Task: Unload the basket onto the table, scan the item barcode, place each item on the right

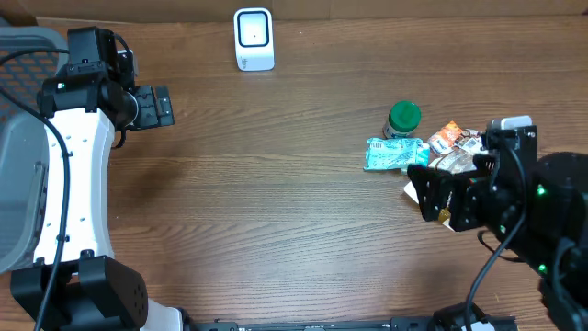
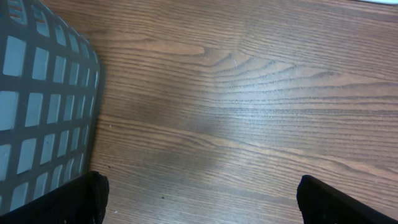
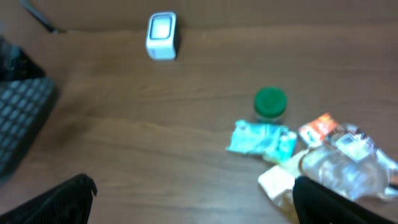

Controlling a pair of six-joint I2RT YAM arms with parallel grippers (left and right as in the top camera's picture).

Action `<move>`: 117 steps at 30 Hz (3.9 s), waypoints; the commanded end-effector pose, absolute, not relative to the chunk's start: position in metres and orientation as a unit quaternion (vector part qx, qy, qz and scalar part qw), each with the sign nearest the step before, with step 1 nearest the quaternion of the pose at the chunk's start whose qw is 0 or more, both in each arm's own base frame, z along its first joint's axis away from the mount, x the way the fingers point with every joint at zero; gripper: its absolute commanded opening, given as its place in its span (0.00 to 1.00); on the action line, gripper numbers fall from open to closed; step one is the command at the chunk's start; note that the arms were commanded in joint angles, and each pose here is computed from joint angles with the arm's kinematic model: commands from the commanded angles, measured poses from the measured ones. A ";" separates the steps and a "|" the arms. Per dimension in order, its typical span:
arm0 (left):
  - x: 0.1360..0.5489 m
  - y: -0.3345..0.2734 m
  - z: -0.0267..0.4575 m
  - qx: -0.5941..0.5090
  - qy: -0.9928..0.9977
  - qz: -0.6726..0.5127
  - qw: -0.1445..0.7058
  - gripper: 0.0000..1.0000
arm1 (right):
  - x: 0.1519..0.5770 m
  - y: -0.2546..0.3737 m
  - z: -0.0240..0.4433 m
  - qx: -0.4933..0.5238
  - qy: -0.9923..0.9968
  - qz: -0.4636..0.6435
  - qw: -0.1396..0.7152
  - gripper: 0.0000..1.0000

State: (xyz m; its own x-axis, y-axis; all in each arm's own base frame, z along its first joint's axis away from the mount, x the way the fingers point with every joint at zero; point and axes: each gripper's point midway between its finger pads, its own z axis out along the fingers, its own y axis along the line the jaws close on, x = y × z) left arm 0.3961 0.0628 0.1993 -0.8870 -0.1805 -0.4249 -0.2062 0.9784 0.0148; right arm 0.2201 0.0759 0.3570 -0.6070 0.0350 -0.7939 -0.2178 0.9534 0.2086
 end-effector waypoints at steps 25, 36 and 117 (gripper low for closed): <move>0.396 0.063 0.199 -0.103 0.971 0.033 0.215 1.00 | 0.222 0.040 0.253 0.008 0.689 0.133 0.712 1.00; 0.396 0.063 0.199 -0.103 0.971 0.033 0.215 1.00 | 0.232 0.042 0.218 0.008 0.695 0.133 0.707 1.00; 0.377 0.034 0.269 -0.069 0.949 0.025 0.308 1.00 | 0.241 0.050 0.170 -0.032 0.714 0.111 0.690 1.00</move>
